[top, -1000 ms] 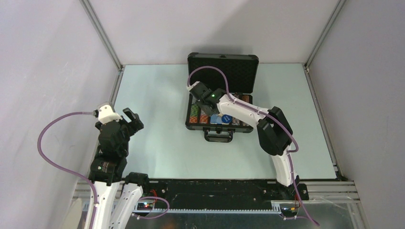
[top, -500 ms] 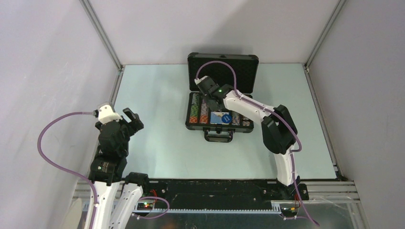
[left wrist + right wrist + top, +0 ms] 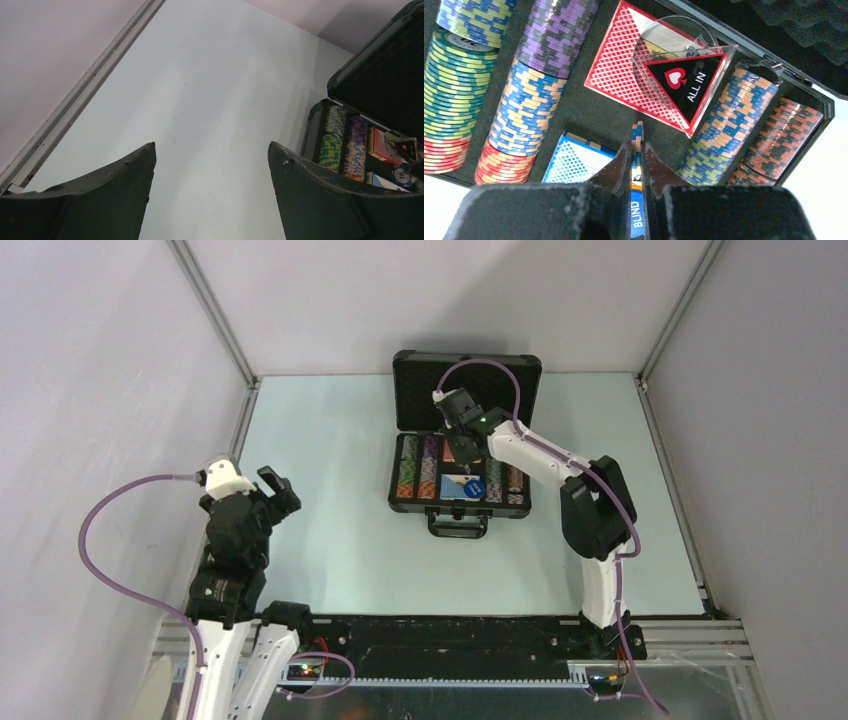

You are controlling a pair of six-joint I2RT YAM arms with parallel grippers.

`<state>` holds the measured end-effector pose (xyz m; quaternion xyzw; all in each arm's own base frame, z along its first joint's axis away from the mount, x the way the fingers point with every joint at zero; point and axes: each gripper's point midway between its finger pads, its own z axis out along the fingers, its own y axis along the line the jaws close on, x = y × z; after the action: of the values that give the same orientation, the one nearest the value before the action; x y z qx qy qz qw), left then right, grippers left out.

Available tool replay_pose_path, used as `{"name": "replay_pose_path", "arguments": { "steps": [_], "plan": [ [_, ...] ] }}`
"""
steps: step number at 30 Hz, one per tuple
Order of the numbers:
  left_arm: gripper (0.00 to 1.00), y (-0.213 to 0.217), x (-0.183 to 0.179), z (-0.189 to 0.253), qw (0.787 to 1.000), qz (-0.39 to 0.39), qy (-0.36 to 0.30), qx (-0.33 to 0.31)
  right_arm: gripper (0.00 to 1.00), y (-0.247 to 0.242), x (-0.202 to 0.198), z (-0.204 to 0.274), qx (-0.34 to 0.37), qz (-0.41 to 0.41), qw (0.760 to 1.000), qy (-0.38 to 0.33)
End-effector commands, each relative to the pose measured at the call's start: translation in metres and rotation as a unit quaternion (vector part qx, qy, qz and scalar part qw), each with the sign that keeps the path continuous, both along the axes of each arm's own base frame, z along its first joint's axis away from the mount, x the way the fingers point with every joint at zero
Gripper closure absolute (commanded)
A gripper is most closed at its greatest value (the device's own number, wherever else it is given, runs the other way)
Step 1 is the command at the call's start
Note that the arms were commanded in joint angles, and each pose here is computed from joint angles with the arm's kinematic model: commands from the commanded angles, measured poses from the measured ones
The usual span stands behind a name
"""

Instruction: Pack up texas hold em set

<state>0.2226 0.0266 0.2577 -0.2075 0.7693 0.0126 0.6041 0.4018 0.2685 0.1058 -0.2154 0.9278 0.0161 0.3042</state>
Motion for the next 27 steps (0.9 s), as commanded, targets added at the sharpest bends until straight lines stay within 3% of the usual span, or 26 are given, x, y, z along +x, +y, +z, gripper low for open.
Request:
{"name": "replay_pose_path", "arguments": {
  "steps": [1,15,27],
  "plan": [
    [0.13,0.000,0.003,0.003,1.000,-0.003,-0.007,0.006,1.00,-0.006,-0.005,0.004,0.018,-0.010,1.000,0.011],
    [0.13,0.000,0.004,0.003,1.000,-0.003,-0.005,0.007,0.96,-0.012,-0.011,-0.010,0.019,-0.012,0.999,0.035],
    [0.13,0.000,0.004,0.002,1.000,-0.004,-0.004,0.007,0.81,-0.015,-0.015,-0.016,0.014,-0.010,0.999,0.046]
  ]
}}
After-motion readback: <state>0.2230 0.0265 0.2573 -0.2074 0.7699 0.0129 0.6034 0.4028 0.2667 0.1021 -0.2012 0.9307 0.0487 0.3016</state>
